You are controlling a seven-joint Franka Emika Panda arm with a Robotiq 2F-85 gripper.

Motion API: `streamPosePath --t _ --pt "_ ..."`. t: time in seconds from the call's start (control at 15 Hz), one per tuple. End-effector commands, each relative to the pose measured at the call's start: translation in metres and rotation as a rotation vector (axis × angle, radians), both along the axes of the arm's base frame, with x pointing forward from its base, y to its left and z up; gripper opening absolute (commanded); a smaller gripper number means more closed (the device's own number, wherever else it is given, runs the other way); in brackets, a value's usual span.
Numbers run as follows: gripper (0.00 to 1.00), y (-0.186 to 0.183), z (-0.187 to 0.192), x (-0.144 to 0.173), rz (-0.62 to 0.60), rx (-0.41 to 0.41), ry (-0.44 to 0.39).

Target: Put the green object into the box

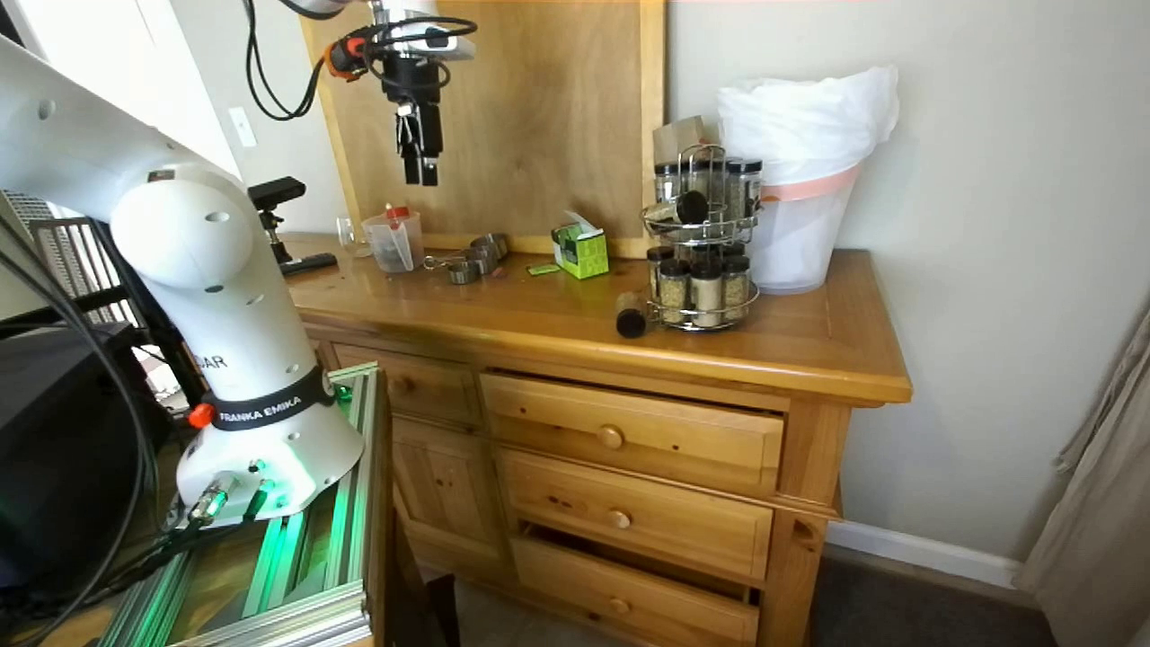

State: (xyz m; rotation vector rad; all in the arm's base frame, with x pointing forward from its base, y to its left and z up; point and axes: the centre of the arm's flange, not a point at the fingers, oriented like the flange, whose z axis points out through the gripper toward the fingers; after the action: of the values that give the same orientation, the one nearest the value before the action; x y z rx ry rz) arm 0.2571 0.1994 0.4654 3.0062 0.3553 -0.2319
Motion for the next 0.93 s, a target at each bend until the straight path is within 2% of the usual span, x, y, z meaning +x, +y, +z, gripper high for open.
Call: streamPosePath --t 0.0,0.13,0.4,0.47,0.73,0.87 --pt "1.0 0.03 -0.013 0.016 0.067 0.019 -0.031" --pt "1.0 0.021 -0.01 0.005 0.049 0.007 -0.036" --pt "1.0 0.025 -0.011 0.009 0.055 0.013 -0.04" --pt "1.0 0.031 -0.013 0.016 0.032 0.038 -0.047" --pt "1.0 0.086 -0.021 0.045 0.047 0.291 -0.089" --pt "1.0 0.112 -0.031 0.059 0.028 0.375 -0.084"
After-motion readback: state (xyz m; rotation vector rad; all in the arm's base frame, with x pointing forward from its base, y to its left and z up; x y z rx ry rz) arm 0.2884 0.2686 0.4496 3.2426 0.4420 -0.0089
